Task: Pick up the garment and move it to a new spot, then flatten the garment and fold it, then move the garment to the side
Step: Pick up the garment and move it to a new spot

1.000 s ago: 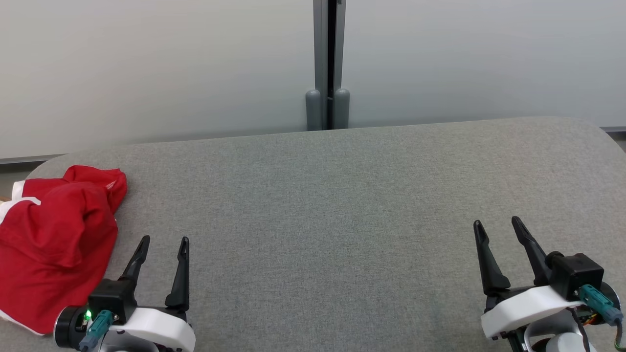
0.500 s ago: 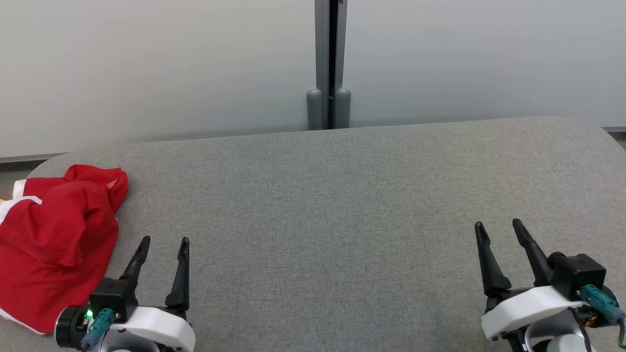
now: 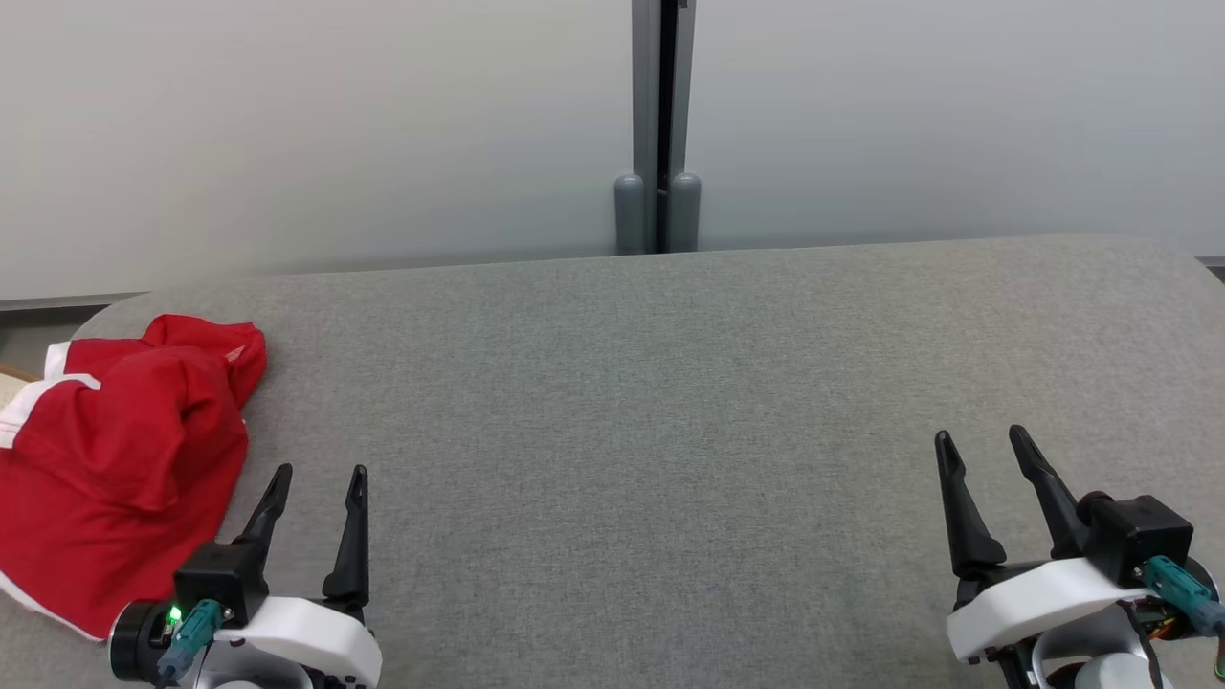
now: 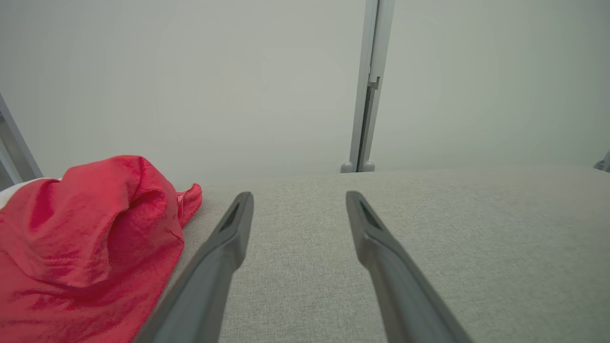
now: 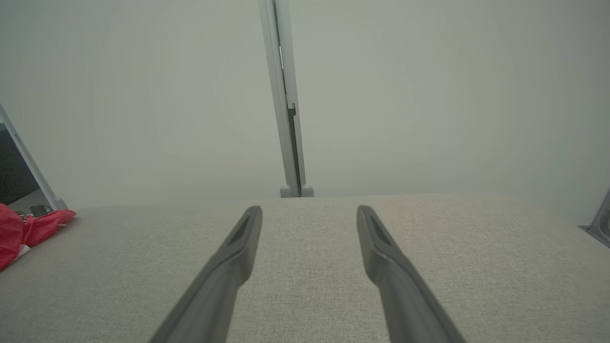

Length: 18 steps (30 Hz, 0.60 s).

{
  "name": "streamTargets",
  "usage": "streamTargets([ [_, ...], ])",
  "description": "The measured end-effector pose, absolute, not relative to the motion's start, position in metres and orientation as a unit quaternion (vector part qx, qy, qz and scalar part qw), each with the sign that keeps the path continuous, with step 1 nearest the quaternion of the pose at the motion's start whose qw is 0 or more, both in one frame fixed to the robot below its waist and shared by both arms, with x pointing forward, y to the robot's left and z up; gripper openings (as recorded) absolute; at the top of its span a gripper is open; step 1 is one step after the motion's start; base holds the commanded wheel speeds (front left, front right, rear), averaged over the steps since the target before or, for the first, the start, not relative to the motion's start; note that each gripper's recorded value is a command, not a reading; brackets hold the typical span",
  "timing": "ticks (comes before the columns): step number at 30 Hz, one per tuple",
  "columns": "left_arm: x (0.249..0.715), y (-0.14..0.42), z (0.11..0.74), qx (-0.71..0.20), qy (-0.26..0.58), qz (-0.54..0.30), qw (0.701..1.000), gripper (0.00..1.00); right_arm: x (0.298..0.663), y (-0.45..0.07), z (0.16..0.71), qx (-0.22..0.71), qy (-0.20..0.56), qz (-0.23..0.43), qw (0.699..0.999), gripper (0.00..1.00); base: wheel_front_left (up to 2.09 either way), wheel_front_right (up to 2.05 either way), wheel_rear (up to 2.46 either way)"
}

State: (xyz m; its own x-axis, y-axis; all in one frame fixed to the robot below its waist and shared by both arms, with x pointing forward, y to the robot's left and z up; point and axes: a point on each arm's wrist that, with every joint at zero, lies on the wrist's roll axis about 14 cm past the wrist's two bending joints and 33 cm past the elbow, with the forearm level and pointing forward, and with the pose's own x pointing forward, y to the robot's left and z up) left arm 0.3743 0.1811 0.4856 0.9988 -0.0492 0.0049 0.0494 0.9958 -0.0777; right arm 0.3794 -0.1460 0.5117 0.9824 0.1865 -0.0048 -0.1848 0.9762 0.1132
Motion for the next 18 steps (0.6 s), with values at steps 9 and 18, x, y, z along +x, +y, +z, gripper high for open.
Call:
streamTargets([
  [9, 0.360, 0.220, 0.489, -0.041, -0.009, 0.034, 0.999, 1.00, 0.393, -0.109, 0.515, 0.049, 0.009, 0.146, 0.988, 1.00, 0.00, 0.00, 0.00],
  [18, 0.317, 0.288, 0.489, -0.050, -0.013, 0.139, 0.989, 1.00, 0.403, -0.034, 0.518, 0.045, 0.011, 0.246, 0.968, 1.00, 0.00, 0.00, 0.00],
])
